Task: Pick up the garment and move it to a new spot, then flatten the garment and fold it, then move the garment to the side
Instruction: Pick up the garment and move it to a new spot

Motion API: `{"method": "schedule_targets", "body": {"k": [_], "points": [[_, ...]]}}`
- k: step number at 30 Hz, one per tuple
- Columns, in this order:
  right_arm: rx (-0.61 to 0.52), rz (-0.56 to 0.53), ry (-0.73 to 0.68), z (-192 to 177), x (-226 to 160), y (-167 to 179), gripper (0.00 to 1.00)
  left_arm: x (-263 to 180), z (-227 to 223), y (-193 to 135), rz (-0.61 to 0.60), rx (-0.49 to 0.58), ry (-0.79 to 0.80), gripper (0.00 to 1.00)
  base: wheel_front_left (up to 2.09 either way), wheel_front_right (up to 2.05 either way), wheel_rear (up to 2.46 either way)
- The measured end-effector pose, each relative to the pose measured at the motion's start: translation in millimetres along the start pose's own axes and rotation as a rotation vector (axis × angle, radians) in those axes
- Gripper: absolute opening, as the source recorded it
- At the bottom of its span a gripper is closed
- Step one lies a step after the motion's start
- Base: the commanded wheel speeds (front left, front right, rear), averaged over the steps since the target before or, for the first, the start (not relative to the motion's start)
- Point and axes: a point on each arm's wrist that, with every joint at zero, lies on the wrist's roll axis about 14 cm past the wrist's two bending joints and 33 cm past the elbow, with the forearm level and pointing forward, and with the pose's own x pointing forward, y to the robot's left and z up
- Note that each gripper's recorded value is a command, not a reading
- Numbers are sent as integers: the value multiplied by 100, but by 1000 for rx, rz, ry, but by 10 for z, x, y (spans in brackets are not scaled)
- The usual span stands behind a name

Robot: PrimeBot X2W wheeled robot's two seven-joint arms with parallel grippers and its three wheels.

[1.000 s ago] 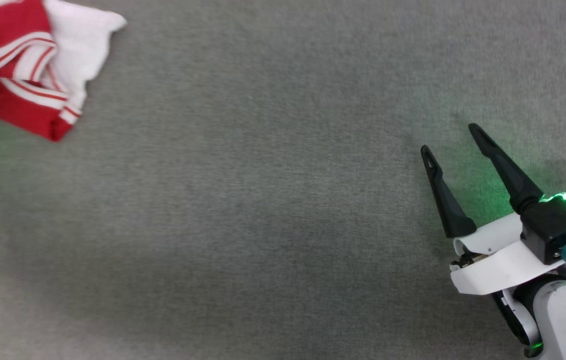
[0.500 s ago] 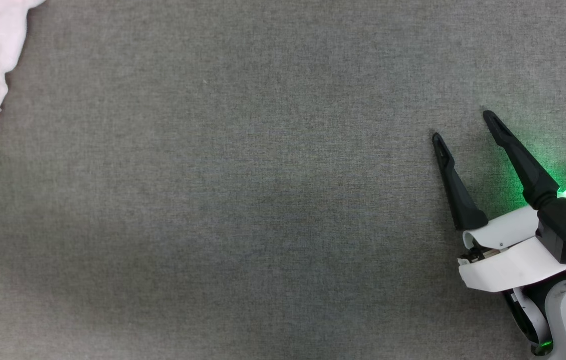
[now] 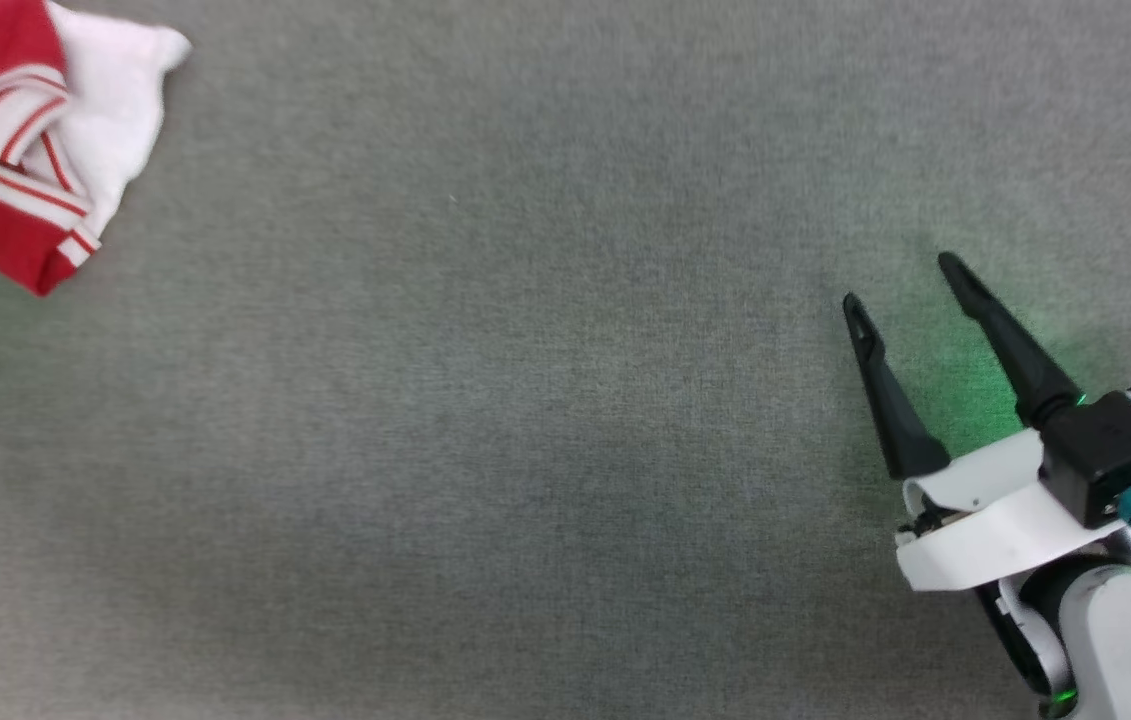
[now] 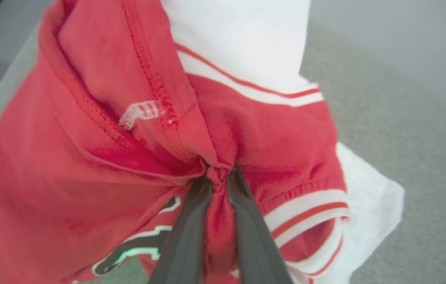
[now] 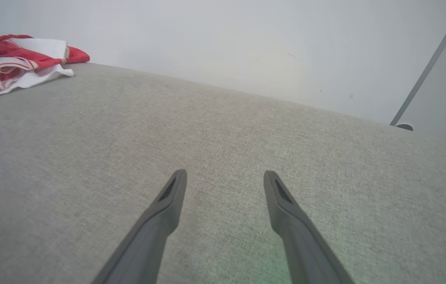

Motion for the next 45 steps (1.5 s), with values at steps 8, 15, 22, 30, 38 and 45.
{"method": "schedule_targets", "body": {"k": [8, 15, 22, 30, 38, 45], "points": [[24, 21, -42, 250, -174, 234, 100, -725, 693, -110, -55, 57, -262, 0, 0, 0, 0], [26, 15, -94, 518, -391, 365, 100, -1496, 1114, -408, -151, 112, -442, 0, 0, 0, 0], [6, -9, -180, 858, -589, 396, 100, -2185, 1145, -815, -283, 174, -512, 0, 0, 0, 0], [-24, -148, -229, 1023, -909, 38, 100, -2656, 818, -1353, -450, 248, -512, 0, 0, 0, 0], [-49, -374, -225, 986, -1381, -600, 100, -2817, 223, -2113, -631, 356, -416, 0, 0, 0, 0], [-47, -527, -214, 909, -1773, -945, 100, -2765, -334, -2593, -734, 453, -290, 0, 0, 0, 0]]}}
